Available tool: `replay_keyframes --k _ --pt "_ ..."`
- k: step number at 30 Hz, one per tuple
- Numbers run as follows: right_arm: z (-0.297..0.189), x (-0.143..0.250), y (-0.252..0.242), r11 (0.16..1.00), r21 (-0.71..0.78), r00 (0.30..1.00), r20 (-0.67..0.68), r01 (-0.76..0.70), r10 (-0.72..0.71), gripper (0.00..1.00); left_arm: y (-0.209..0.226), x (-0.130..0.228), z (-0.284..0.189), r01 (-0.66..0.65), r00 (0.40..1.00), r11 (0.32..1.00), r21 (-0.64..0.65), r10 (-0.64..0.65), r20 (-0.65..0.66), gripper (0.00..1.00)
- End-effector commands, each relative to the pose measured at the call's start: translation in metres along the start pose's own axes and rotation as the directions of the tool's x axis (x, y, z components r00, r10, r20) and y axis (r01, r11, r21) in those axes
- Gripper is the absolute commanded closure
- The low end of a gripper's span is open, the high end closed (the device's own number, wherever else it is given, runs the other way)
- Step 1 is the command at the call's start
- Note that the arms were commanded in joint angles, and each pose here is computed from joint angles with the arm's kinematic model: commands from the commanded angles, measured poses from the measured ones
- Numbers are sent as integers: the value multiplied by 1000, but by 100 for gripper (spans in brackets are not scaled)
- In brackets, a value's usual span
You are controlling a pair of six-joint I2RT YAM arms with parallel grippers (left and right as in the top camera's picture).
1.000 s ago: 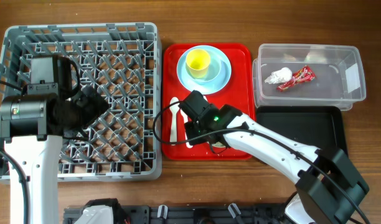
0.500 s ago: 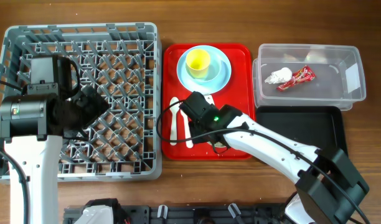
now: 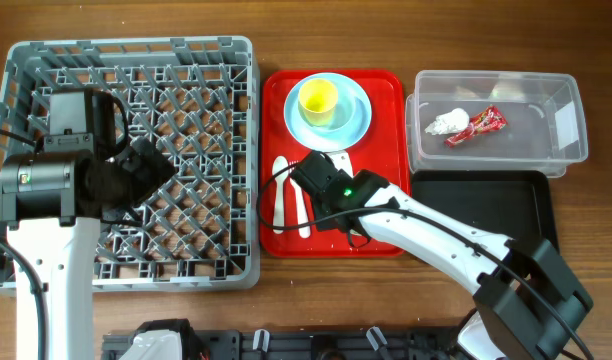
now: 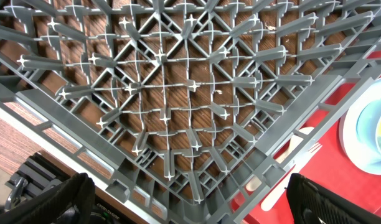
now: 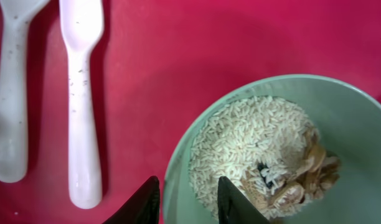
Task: Sort waste into correct bins and load items into the dishwasher rack
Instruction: 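Grasp the rim of the green rice bowl with the right gripper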
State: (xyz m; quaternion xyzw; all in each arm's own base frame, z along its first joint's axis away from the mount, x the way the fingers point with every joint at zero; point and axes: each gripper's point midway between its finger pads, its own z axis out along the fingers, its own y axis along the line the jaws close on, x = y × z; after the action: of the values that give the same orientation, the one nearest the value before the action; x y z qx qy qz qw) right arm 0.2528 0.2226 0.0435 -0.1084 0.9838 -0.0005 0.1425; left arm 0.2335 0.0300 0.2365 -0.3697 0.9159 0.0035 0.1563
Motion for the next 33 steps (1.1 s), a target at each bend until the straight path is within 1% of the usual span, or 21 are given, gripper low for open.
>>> replay_keyframes --k 1,5,8,24,27,29,30,31,32,33 --pt "7 11 3 1000 -15 999 -41 -5 4 70 4 -2 0 6 1000 1000 -12 -5 10 0" --pt "12 9 3 999 -21 999 -21 -26 25 72 4 -2 0 6 1000 1000 -12 -5 10 0" --pt "12 8 4 999 -21 999 -13 -31 31 77 4 -2 0 6 1000 1000 -12 -5 10 0" --pt "17 11 -2 1000 2 1000 -9 -29 29 76 4 -2 0 6 1000 1000 -12 -5 10 0" --pt "17 18 8 998 -57 999 -50 -24 21 75 4 -2 0 6 1000 1000 -12 -5 10 0" --pt "17 19 9 998 -63 998 -54 -24 21 76 4 -2 0 6 1000 1000 -12 -5 10 0" --pt "17 19 9 998 -63 998 -55 -24 20 77 4 -2 0 6 1000 1000 -12 -5 10 0" --pt "17 20 9 998 -61 998 -57 -23 20 81 4 -2 0 6 1000 1000 -12 -5 10 0" --pt "17 21 8 998 -59 998 -60 -21 17 85 4 -2 0 6 1000 1000 -12 -5 10 0" --pt "17 21 8 998 -58 998 -62 -8 5 92 4 -2 0 6 1000 1000 -12 -5 10 0"
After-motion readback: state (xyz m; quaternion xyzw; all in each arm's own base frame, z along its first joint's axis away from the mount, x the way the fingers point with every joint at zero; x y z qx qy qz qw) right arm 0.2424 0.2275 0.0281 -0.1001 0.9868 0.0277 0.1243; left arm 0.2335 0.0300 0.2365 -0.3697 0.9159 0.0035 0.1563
